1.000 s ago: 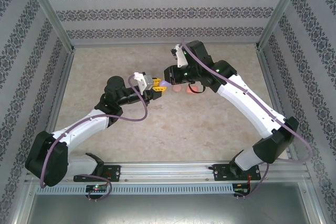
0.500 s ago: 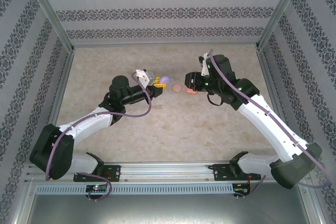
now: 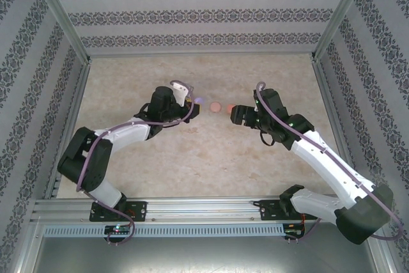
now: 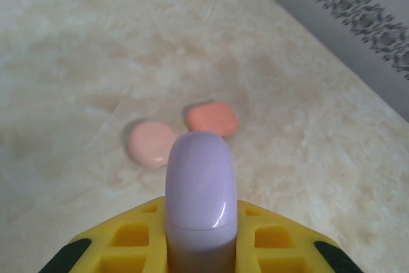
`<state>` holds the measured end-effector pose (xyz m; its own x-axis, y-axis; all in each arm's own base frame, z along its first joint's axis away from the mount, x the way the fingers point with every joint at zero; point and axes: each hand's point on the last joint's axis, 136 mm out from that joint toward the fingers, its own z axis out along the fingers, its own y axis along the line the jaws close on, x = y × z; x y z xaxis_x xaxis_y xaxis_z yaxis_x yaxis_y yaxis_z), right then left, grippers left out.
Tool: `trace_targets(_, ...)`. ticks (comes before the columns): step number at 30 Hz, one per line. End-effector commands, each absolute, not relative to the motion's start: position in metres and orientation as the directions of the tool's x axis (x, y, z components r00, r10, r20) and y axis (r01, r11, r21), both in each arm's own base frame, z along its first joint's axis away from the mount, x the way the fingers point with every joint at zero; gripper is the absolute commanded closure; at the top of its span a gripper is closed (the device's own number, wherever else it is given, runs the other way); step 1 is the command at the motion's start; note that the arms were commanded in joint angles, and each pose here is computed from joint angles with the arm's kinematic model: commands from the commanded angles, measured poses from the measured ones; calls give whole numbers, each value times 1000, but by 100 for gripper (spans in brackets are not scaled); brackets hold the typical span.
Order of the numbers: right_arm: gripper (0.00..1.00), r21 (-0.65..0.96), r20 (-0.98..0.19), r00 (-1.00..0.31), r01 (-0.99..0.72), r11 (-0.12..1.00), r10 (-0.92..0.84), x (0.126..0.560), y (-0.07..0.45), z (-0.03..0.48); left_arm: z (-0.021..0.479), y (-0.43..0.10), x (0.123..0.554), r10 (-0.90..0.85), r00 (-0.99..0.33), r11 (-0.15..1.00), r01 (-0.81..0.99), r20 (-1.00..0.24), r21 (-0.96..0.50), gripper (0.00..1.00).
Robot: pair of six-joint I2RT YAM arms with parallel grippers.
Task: Insert the wireless bluetooth earbuds into the charging case
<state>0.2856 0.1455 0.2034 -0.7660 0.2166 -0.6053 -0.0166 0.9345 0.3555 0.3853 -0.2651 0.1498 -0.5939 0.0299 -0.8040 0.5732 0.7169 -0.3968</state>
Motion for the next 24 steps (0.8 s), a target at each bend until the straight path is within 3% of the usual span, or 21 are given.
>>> trace_targets(1, 5, 334, -630, -739, 18, 942, 238, 289, 131, 201, 125, -259, 394, 5, -748, 775, 423, -664, -469, 100)
trace_targets(5, 2, 327, -628, -738, 37, 944, 247, 289, 124, 196, 92, -262, 401, -15, -852, 801, 303, -523, -517, 100)
trace_targets(15, 2, 330, -626, -731, 68, 941, 272, 288, 111, 191, 51, -262, 419, -123, -929, 818, 106, -350, -566, 99)
trace_targets(24, 2, 336, -628, -729, 63, 940, 273, 292, 109, 195, 27, -249, 421, -157, -948, 854, 11, -277, -520, 79)
